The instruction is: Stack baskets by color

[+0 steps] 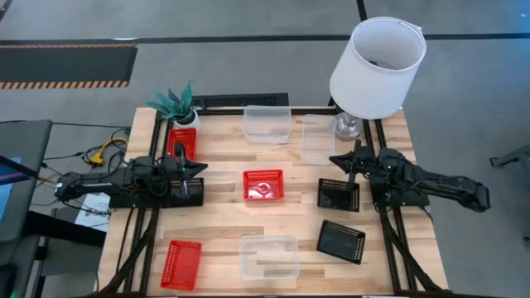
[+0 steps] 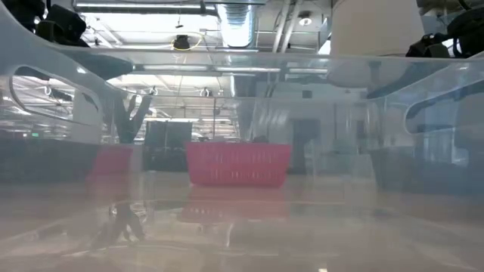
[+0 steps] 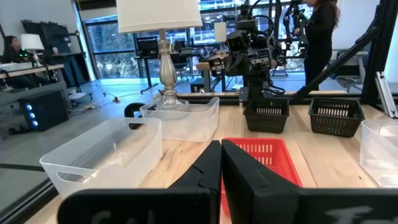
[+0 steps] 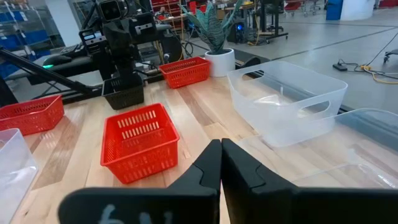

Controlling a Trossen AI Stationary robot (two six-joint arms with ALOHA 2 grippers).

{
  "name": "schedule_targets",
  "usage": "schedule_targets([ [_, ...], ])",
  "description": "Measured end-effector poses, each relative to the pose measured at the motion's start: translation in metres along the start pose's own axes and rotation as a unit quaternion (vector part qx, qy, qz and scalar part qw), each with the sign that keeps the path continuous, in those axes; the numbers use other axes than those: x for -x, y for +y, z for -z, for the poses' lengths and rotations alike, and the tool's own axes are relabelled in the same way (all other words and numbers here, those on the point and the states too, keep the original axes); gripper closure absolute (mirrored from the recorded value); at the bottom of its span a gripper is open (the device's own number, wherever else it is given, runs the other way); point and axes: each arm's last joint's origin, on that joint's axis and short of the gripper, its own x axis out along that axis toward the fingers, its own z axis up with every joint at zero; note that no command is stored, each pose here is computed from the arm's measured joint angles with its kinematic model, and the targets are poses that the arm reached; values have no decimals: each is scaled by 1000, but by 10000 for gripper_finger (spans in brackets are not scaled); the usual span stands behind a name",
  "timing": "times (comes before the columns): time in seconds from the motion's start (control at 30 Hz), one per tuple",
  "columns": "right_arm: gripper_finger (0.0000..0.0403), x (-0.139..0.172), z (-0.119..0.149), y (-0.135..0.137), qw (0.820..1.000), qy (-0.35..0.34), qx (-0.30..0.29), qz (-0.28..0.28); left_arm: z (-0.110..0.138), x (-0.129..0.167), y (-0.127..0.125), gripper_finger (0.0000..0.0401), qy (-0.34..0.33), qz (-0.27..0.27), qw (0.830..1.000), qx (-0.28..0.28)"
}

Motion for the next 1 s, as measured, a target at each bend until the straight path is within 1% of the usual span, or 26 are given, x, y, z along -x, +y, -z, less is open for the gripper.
schedule_targets([
  [0.8,369,0,0,0,1000,0,0,0,0,0,0,401,0,-4,1000,0],
  [0.83,369,0,0,0,1000,0,0,0,-1,0,1,401,-2,-23,1000,4],
  [0.9,369,0,0,0,1000,0,0,0,-2,0,5,401,-9,-80,996,30],
  [0.93,369,0,0,0,1000,0,0,0,-3,1,6,401,-14,-98,994,50],
  [1.0,369,0,0,0,1000,0,0,0,-2,1,7,401,-21,-110,986,121],
])
